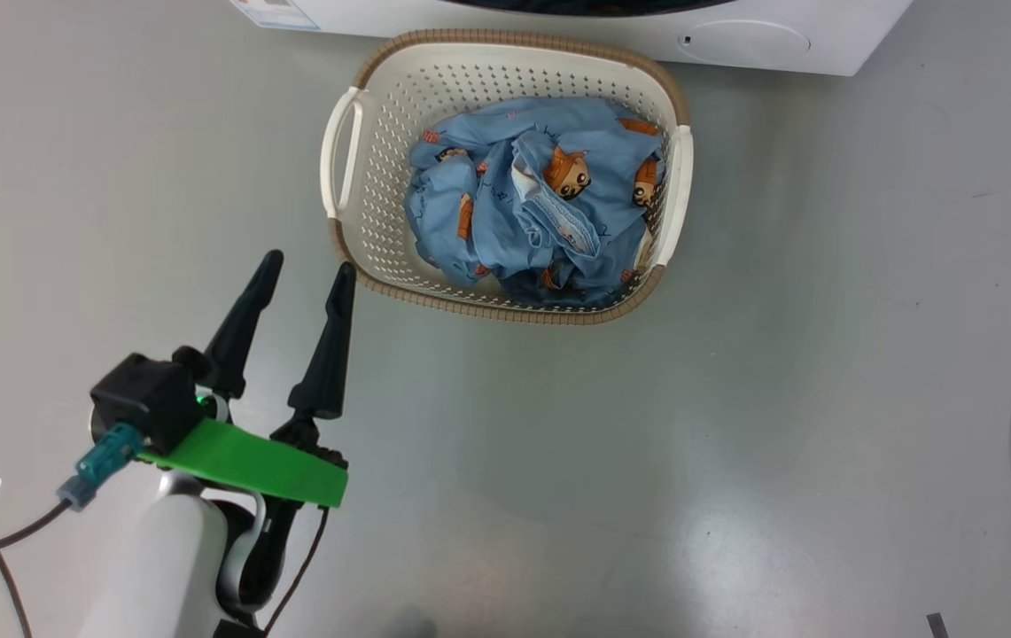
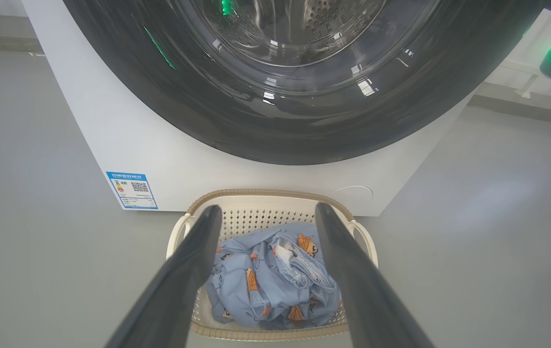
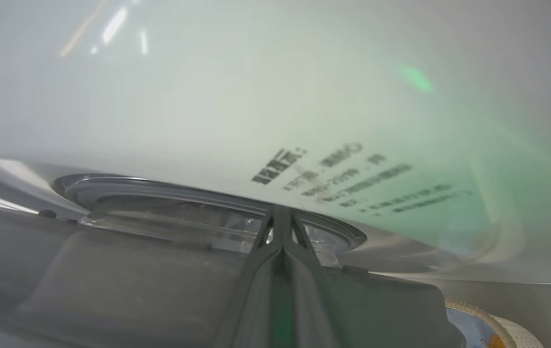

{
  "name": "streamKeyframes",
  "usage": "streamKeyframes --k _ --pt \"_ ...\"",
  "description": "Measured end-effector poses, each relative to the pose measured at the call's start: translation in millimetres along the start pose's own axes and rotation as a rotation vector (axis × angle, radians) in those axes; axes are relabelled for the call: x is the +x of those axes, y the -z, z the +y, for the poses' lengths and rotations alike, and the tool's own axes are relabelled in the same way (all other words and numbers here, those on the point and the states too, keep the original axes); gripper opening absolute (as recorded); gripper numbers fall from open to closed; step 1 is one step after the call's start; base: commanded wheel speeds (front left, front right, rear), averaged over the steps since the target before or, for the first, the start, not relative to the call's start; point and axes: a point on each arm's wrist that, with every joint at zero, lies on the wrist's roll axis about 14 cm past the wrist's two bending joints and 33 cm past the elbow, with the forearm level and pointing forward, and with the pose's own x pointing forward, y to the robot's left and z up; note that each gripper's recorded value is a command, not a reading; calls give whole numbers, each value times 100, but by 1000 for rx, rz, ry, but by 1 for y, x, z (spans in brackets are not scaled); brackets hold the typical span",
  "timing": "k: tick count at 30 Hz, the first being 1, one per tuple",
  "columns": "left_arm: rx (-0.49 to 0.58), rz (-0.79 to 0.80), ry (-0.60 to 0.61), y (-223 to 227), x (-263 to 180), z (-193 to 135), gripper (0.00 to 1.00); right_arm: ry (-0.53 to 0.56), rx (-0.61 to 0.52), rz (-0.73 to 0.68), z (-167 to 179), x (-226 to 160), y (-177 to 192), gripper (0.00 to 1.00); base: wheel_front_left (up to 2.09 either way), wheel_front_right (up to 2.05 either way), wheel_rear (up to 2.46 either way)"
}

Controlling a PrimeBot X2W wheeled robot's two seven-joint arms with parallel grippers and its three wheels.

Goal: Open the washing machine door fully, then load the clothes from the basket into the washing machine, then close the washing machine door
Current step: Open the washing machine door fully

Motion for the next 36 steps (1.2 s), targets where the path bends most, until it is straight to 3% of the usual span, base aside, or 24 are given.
streamKeyframes --k 25,36 --pt "-1 -42 10 -16 0 -4 100 -79 -7 229 22 -26 26 0 0 0 0" --pt "-2 -70 23 -26 0 -8 100 -103 11 393 33 -40 56 0 0 0 0"
